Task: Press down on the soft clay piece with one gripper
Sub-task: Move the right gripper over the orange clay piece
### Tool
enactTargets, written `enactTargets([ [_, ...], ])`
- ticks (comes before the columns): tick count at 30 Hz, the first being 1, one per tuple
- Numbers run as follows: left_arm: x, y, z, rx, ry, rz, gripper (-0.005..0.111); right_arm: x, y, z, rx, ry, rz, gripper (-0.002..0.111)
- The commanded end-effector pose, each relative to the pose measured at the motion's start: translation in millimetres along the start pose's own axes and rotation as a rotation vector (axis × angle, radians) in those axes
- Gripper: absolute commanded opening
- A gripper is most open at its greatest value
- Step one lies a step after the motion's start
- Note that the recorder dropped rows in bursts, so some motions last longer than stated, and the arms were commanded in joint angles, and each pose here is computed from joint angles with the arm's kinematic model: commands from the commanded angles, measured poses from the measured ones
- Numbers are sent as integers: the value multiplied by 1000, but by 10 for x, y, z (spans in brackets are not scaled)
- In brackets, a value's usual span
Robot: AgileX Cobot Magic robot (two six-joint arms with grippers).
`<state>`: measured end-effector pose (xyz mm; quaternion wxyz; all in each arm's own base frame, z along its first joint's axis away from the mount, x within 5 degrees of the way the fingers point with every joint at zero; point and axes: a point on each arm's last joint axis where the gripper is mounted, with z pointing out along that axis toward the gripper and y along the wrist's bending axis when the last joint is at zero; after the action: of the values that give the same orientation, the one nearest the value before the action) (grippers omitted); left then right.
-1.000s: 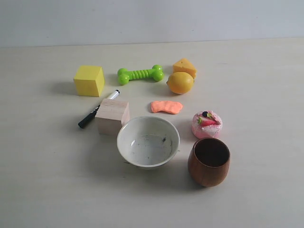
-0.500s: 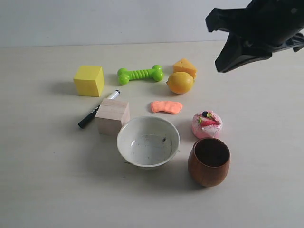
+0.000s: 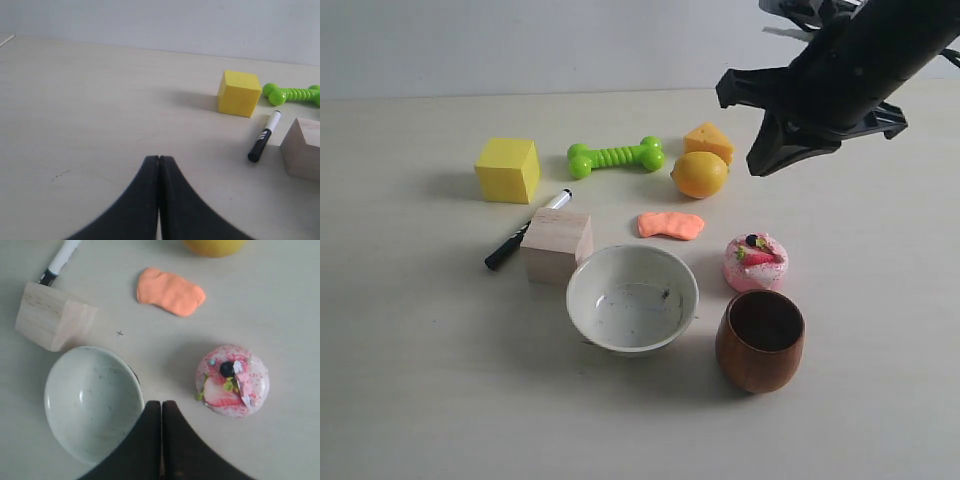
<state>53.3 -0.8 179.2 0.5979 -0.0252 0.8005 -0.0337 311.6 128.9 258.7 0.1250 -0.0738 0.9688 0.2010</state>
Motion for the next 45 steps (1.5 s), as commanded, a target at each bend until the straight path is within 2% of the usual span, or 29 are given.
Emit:
enactTargets([
  [1,-14,-7,-6,10,-13,-4,0,-121,84,-23,-69,-123,-34,3],
  [4,-14,-7,-6,10,-13,-4,0,-167,170,-40,-169,-171,20,3],
  [5,-14,-7,-6,10,-13,-4,0,-167,208,-45,-203,-177,-12,3],
  [8,-14,-7,-6,10,-13,-4,0,-169,223,-18,-206,-163,-34,3],
  [10,-14,-7,-6,10,-13,-4,0,-214,268,16,-172,-118,-84,3],
  [14,-14,-7,-6,10,-13,-4,0,-404,482,114,-15,-95,-120,3],
  [17,-14,-7,-6,10,-13,-4,0,-577,579,231,24,-78,-95,3],
  [27,-14,-7,-6,10,-13,-4,0,-731,437,731,131,61,57,3],
  [40,-14,-7,-6,10,-13,-4,0,-728,528,1137,166,130,163,3],
  [45,-14,-7,-6,10,-13,-4,0,-785,497,1254,269,146,195,3],
])
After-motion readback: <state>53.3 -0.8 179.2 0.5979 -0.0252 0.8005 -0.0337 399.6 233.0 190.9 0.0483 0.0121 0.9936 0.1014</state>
